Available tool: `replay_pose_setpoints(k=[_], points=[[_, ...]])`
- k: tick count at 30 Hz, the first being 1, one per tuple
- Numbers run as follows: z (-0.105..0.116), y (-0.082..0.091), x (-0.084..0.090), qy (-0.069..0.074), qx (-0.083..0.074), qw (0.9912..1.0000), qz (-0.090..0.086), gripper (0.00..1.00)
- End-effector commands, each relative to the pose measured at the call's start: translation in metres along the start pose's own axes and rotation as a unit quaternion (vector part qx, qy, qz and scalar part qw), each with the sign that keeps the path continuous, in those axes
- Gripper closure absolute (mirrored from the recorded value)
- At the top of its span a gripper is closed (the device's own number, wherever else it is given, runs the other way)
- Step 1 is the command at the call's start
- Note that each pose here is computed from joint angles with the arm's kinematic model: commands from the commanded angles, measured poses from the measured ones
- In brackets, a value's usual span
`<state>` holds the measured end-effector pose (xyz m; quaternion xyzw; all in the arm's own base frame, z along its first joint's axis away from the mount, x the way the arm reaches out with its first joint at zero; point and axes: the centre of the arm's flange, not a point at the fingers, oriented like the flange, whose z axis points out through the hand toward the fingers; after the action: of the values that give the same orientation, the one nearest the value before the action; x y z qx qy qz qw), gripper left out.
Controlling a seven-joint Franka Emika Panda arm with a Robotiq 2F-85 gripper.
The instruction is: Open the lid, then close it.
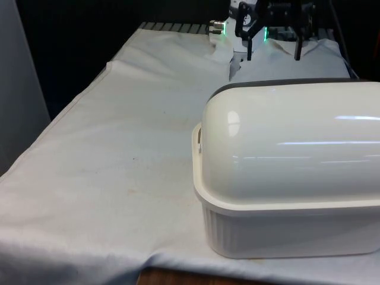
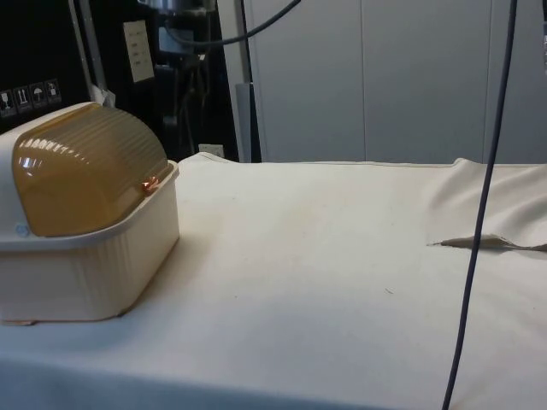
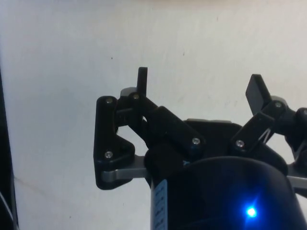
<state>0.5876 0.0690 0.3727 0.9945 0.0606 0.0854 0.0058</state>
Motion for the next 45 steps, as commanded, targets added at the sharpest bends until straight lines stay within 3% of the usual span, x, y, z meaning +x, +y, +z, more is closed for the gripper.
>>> replay_pose_setpoints(k=[1, 5, 6, 7, 11, 14, 15, 16, 20, 24, 25, 31, 32, 33, 39, 41, 42, 45], points=[[0.002, -0.001, 0.0, 0.008, -0.002, 0.99997, -0.001, 0.0], [0.009, -0.005, -0.002, 0.021, -0.001, 0.99977, -0.004, 0.0], [0.007, -0.004, -0.002, 0.014, 0.001, 0.9999, -0.003, 0.0], [0.012, -0.005, -0.002, 0.023, -0.001, 0.99972, -0.005, 0.0], [0.021, -0.009, -0.004, 0.031, -0.001, 0.99949, -0.009, 0.0], [0.028, -0.011, -0.004, 0.035, -0.001, 0.99932, -0.011, 0.0], [0.029, -0.01, -0.005, 0.03, 0.0, 0.9995, -0.009, 0.0], [0.033, -0.011, -0.005, 0.038, -0.001, 0.9992, -0.012, 0.0], [0.046, -0.012, -0.005, 0.046, -0.001, 0.99883, -0.014, 0.0], [0.051, -0.012, -0.004, 0.046, -0.001, 0.99885, -0.014, 0.0], [0.054, -0.012, -0.004, 0.053, -0.002, 0.99848, -0.015, 0.0], [0.067, -0.011, -0.003, 0.063, -0.003, 0.99786, -0.016, 0.0], [0.066, -0.011, -0.003, 0.059, -0.003, 0.99815, -0.015, 0.0], [0.068, -0.01, -0.002, 0.065, -0.003, 0.99774, -0.016, 0.0], [0.078, -0.008, -0.003, 0.073, -0.003, 0.9972, -0.014, 0.0], [0.079, -0.007, -0.003, 0.068, -0.006, 0.99759, -0.013, 0.0], [0.081, -0.008, -0.004, 0.075, -0.003, 0.99706, -0.014, 0.0], [0.085, -0.008, -0.003, 0.078, -0.004, 0.99687, -0.013, 0.0]])
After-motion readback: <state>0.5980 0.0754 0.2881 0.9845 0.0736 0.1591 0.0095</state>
